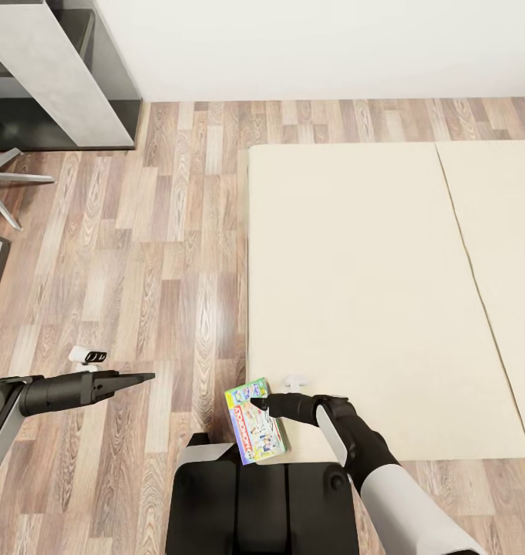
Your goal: Put all the toys in the child's room - the three board games (two on the bed and one on the table), the two jigsaw puzzles on the table, and the tennis ball on the table - inside the toy box on the table in the child's room.
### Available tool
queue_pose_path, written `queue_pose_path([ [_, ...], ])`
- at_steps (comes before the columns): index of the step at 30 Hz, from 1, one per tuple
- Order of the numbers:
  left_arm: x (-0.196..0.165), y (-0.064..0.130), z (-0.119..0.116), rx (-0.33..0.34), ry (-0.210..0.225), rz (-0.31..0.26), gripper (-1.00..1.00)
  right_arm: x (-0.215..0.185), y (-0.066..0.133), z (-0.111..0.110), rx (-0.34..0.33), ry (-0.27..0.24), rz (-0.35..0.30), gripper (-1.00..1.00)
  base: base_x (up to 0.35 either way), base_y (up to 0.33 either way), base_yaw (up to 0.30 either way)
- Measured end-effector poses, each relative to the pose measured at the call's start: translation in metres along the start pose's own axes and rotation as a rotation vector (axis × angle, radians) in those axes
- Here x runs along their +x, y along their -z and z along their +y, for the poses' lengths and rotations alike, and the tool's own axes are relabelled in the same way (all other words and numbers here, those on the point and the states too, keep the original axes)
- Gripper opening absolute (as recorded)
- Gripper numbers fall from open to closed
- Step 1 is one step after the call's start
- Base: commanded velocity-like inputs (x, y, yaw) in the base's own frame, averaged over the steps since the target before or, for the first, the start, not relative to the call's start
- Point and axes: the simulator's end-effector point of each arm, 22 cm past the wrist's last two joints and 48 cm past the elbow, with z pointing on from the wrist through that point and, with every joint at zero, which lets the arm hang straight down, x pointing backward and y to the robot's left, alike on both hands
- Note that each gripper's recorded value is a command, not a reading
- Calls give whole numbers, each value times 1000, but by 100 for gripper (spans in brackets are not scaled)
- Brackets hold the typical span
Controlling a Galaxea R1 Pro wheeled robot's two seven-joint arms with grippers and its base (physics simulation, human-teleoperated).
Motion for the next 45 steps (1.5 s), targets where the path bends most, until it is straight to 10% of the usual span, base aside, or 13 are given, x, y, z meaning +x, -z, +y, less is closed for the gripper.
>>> queue_pose_path([
  [34, 0, 1, 0, -2, 1, -1, 100, -44, 18, 11, -7, 45, -63, 100, 0, 0, 0],
  [45, 0, 5, 4, -9, 11, -9, 100, -62, 63, 51, -51, 80, -129, 100, 0, 0, 0],
])
